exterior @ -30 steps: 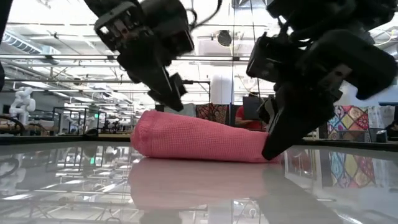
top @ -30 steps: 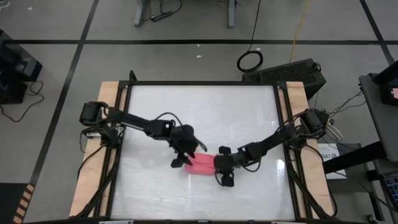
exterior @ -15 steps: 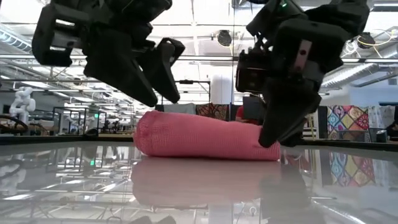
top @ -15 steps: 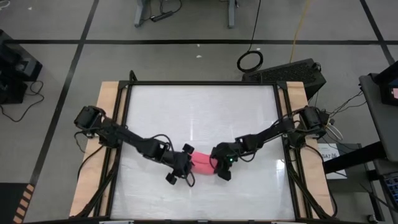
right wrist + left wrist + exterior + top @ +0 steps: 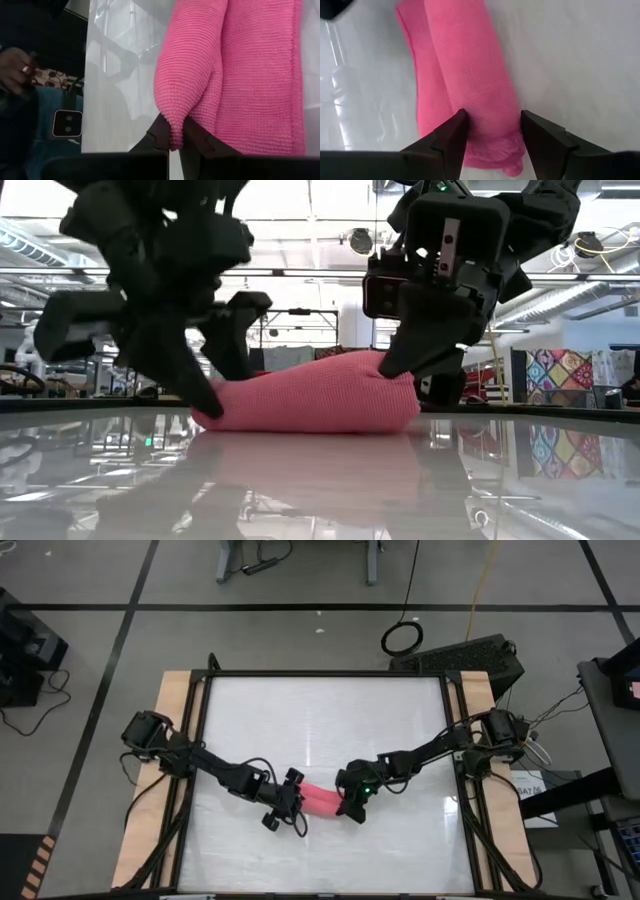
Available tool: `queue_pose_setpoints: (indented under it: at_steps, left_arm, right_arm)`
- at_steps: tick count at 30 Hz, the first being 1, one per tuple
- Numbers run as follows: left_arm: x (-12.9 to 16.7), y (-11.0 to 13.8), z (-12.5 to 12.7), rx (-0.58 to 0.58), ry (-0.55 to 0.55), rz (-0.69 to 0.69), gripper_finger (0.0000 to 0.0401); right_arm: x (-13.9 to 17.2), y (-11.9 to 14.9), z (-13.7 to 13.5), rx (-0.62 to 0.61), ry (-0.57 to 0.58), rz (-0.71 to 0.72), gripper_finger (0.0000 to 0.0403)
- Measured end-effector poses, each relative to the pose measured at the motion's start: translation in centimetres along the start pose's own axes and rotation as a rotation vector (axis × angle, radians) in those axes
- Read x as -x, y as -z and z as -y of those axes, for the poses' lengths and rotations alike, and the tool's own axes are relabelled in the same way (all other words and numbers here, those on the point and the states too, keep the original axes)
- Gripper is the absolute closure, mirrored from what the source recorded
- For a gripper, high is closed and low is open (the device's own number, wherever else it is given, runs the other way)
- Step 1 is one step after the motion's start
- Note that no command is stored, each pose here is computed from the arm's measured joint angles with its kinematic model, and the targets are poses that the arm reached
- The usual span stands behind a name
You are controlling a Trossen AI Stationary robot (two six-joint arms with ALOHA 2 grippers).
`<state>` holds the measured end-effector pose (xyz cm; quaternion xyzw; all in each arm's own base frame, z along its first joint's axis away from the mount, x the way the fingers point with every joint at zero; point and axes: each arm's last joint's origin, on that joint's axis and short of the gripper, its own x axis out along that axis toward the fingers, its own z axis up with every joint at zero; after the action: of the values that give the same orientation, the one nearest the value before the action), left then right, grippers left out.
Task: Roll towel
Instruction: Roll the pink microfiber cloth
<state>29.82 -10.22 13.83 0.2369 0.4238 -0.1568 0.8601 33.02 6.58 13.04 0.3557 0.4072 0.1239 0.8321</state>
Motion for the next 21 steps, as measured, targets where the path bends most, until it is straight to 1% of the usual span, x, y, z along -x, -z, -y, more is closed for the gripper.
queue_pose_setpoints:
  at_steps: [6,10,12,14,17,20,21]
  left_arm:
    - [-1.6,0.8,-0.2,0.021,0.027,-0.011,0.0211]
    - [-2.1,0.9,-0.9,0.106,0.031,0.016,0.0213]
    - [-2.3,1.0,-1.4,0.157,0.033,0.025,0.0224]
    - [-2.4,1.2,-1.9,0.178,0.053,0.031,0.0247]
    - [-2.4,1.5,-2.5,0.199,0.095,0.036,0.0307]
    - [-2.5,1.7,-3.1,0.218,0.141,0.046,0.037]
    - [-2.5,1.8,-3.3,0.224,0.159,0.052,0.0374]
  right_arm:
    - [0.0,-0.1,-0.1,-0.028,-0.007,0.003,0.0397]
    - [0.0,-0.2,-0.3,-0.031,-0.042,0.005,0.0397]
    - [0.0,-0.3,-0.4,-0.034,-0.052,0.008,0.0397]
    - [0.0,-0.2,-0.4,-0.035,-0.053,0.008,0.0393]
    - [0.0,-0.2,-0.4,-0.045,-0.049,0.007,0.0374]
    - [0.0,-0.2,-0.4,-0.039,-0.044,0.003,0.0332]
    - [0.0,-0.1,-0.3,-0.033,-0.041,0.0,0.0315]
